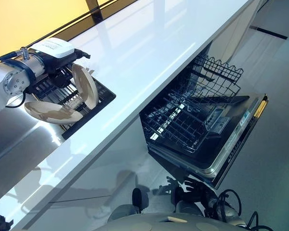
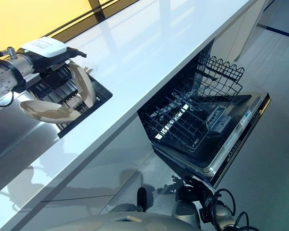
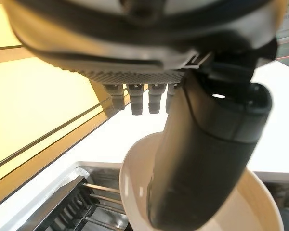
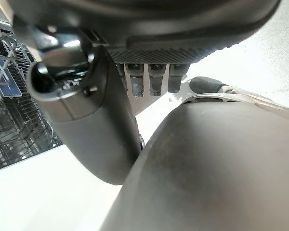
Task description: Pick up plates and place into dishwasher.
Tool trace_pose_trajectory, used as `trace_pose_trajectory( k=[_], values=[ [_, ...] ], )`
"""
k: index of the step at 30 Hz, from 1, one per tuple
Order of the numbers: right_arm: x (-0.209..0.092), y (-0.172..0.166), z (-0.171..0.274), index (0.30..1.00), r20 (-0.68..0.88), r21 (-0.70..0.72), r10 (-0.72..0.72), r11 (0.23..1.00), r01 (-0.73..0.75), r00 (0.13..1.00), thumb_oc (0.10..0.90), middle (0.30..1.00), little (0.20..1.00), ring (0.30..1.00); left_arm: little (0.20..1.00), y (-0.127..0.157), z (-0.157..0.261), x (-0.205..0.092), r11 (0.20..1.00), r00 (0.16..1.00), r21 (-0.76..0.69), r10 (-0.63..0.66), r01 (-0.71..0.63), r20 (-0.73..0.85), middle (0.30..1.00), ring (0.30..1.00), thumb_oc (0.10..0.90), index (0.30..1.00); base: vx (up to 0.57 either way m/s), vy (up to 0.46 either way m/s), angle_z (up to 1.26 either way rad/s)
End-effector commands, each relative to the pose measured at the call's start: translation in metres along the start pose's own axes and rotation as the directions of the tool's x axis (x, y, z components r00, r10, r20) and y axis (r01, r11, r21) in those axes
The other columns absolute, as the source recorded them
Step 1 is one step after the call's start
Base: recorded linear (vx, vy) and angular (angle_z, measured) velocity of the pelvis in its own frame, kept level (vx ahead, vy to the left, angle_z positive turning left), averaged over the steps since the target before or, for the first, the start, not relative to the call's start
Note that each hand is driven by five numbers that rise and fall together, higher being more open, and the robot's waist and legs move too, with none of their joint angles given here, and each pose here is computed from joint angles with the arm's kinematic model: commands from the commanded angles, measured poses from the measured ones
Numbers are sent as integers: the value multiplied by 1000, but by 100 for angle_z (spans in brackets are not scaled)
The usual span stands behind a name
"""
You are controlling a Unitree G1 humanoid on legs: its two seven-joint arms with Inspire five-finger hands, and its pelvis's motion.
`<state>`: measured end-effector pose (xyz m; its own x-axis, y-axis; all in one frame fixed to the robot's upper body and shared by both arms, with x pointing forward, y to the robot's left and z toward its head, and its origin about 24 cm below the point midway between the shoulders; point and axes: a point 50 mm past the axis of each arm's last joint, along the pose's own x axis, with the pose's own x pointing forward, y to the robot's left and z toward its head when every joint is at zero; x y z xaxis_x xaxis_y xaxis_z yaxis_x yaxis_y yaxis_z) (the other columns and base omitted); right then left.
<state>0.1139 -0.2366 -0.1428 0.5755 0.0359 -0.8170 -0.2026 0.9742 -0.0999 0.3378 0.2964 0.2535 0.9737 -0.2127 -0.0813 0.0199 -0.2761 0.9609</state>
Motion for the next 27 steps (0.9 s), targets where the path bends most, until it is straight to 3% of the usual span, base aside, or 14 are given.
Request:
trace_pose_trajectory(
  k=[1,27],
  values=[
    [-18,-13,-25,900,-47,-39,-20,999,18,999,800,900,900,900,900,57,-43,-23,957,940,-25,278,-288,-197,900,900,800,900,0,0,0],
    [-6,-28,19,900,100,-33,-43,998,47,994,800,900,900,900,900,69,-52,-15,949,913,-20,296,-314,-282,900,900,800,900,-41,8,-2]
  ],
)
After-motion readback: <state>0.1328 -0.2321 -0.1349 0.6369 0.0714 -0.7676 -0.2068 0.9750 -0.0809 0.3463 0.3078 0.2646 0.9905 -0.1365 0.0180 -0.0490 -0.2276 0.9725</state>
